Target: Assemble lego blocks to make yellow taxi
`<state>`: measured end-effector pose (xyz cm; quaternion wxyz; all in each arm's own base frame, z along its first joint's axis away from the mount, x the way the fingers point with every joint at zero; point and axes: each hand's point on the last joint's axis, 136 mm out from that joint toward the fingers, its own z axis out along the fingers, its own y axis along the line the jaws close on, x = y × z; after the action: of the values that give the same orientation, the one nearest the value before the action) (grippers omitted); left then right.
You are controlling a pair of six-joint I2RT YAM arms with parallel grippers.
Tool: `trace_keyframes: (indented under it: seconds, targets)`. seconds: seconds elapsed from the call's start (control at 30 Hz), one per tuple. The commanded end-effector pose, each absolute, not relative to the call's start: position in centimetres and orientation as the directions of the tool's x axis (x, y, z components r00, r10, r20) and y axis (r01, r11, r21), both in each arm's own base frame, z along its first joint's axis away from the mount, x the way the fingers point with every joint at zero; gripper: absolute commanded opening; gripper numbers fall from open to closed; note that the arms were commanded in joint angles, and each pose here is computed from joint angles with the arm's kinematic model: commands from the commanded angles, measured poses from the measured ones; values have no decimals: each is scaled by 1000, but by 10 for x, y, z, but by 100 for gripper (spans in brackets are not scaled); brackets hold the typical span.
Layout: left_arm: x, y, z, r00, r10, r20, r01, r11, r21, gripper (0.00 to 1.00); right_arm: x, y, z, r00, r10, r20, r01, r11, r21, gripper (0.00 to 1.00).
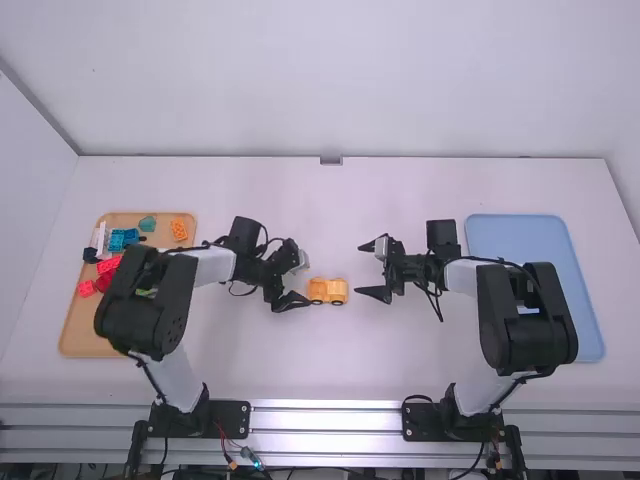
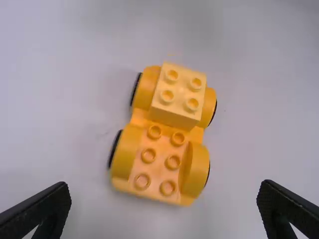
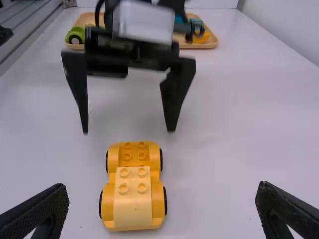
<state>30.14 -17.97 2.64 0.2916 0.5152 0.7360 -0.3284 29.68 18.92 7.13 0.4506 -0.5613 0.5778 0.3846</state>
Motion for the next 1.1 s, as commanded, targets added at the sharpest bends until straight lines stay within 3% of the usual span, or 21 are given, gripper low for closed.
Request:
trace_keyframes:
  seconds: [0.0, 0.07, 0.2, 0.33, 0.43, 0.47, 0.53, 0.57, 0.63, 0.83, 1.07]
  targets:
    - [305, -164, 53, -304, 541, -784, 940, 303, -156, 99, 296, 188, 69, 3, -297, -955, -996, 83, -29, 99]
    - [304, -155, 62, -323, 534, -781, 931, 328, -161, 99, 296, 187, 69, 2, -297, -955, -996, 85, -28, 99]
    - [309, -121, 85, -483, 464, -742, 830, 511, -221, 99, 296, 187, 69, 1, -299, -954, -996, 86, -28, 99]
    - [328, -60, 90, -781, 186, -597, 432, 850, -300, 99, 296, 187, 69, 1, -299, -954, -996, 86, -28, 99]
    - [340, -19, 98, -832, -140, -536, 59, 940, -337, 99, 295, 190, 69, 6, -300, -954, -997, 77, -30, 99]
    - [341, 5, 102, -798, -332, -503, -159, 921, -356, 99, 294, 191, 69, 8, -299, -954, -997, 73, -32, 98]
    - [327, 52, 109, -611, -647, -456, -540, 762, -357, 99, 294, 193, 69, 19, -298, -954, -997, 68, -41, 98]
    - [324, 57, 110, -578, -678, -454, -580, 733, -356, 99, 294, 193, 70, 21, -298, -954, -997, 66, -42, 99]
    - [302, 87, 118, -383, -805, -454, -762, 553, -337, 99, 294, 194, 70, 26, -297, -954, -997, 65, -47, 99]
    - [253, 106, 126, -77, -905, -418, -914, 231, -333, 99, 294, 194, 70, 25, -295, -955, -997, 64, -46, 99]
    - [231, 120, 128, -52, -872, -488, -949, 195, -248, 99, 294, 194, 70, 26, -296, -955, -997, 65, -47, 99]
